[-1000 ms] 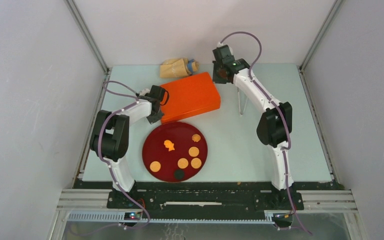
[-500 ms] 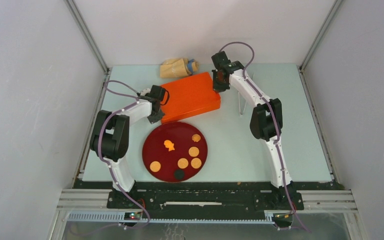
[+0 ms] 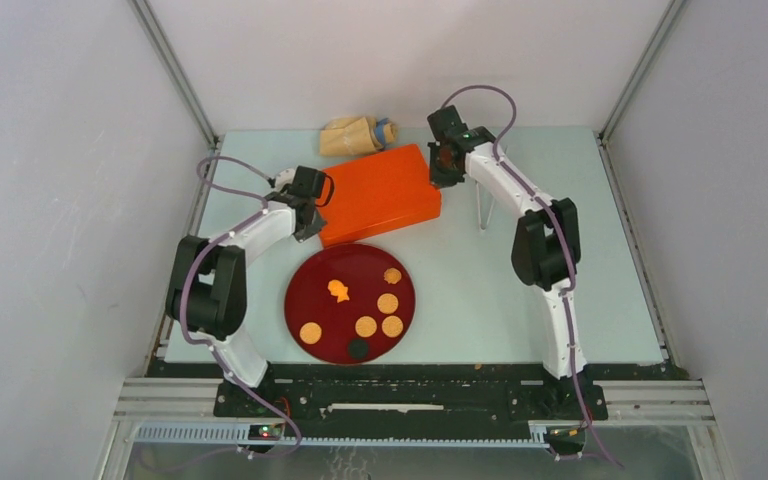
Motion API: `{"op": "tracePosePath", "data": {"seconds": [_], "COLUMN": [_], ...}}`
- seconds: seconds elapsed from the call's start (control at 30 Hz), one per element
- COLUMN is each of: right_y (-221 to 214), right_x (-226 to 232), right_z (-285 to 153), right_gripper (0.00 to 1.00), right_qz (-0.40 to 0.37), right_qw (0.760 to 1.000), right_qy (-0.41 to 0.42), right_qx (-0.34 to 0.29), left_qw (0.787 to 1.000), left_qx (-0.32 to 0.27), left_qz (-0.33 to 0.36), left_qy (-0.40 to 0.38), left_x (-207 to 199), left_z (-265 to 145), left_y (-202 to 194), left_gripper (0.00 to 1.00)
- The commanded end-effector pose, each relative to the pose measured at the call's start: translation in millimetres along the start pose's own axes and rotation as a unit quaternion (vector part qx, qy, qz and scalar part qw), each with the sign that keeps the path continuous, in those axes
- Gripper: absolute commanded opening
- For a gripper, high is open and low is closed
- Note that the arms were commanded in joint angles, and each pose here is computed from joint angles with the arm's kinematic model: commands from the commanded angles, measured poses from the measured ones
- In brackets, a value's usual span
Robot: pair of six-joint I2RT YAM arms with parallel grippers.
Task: Pack the cookies
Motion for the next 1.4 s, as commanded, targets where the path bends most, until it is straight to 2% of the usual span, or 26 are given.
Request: {"op": "tracePosePath", "data": {"seconds": [0.0,0.1,0.3,0.43,0.53,0.67,0.8,0.93,1.07,1.2,1.37], "right_y": [72.8,62.8,14.4,-14.9,-23.4,-5.2,31.5,44.5,37.8,14.6,-6.4], "right_x": [23.3,32.5,38.9,38.5,36.8,39.9,46.3,48.2,40.2,28.6,14.8], "right_z": [-78.8,-63.3,-13.2,9.8,18.5,-2.7,-72.2,-133.8,-173.4,-189.6,-205.8], "right_gripper": [0.03,0.03,0.03,0.03,0.03,0.04,0.05,0.07,0.07,0.07,0.08], "right_qz": [-0.006,-0.024,-0.019,-0.017,-0.015,-0.017,-0.031,-0.046,-0.052,-0.049,-0.040], "right_qw": [0.989,0.994,0.998,0.996,0.995,0.997,0.991,0.980,0.976,0.974,0.973], "right_qy": [0.034,0.043,0.063,0.066,0.064,0.065,0.073,0.074,0.061,0.046,0.043], "right_qx": [-0.141,-0.100,0.000,0.054,0.072,0.025,-0.105,-0.180,-0.205,-0.215,-0.222], "left_qw": [0.999,0.999,0.999,0.997,0.994,0.987,0.976,0.967,0.961,0.957,0.957], "left_qx": [-0.028,-0.028,-0.044,-0.066,-0.092,-0.133,-0.193,-0.225,-0.242,-0.251,-0.247], "left_qz": [0.000,-0.001,-0.008,-0.016,-0.021,-0.023,-0.016,-0.023,-0.028,-0.027,-0.025], "left_qy": [-0.016,-0.017,-0.024,-0.042,-0.061,-0.085,-0.103,-0.115,-0.132,-0.142,-0.149], "left_x": [0.1,0.7,2.9,2.8,1.8,2.1,7.2,19.9,33.4,42.5,47.1], "left_z": [-14.4,-15.9,-29.4,-51.5,-75.4,-114.6,-157.0,-185.6,-202.1,-208.1,-206.4], "left_y": [9.7,9.7,18.0,29.3,39.8,54.1,64.5,69.6,68.6,63.6,56.2], "left_gripper": [0.00,0.00,0.00,0.00,0.00,0.00,0.01,0.03,0.04,0.06,0.14]}}
Point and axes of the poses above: each gripper's point midway between its finger pads, its own z axis out along the fingers, its own x axis along the line the jaws close on, y = z × x, the point moved 4 cm from there along -z, back along the fingers, and after that the axes turned 7 degrees about -z, right-handed, at the moved point
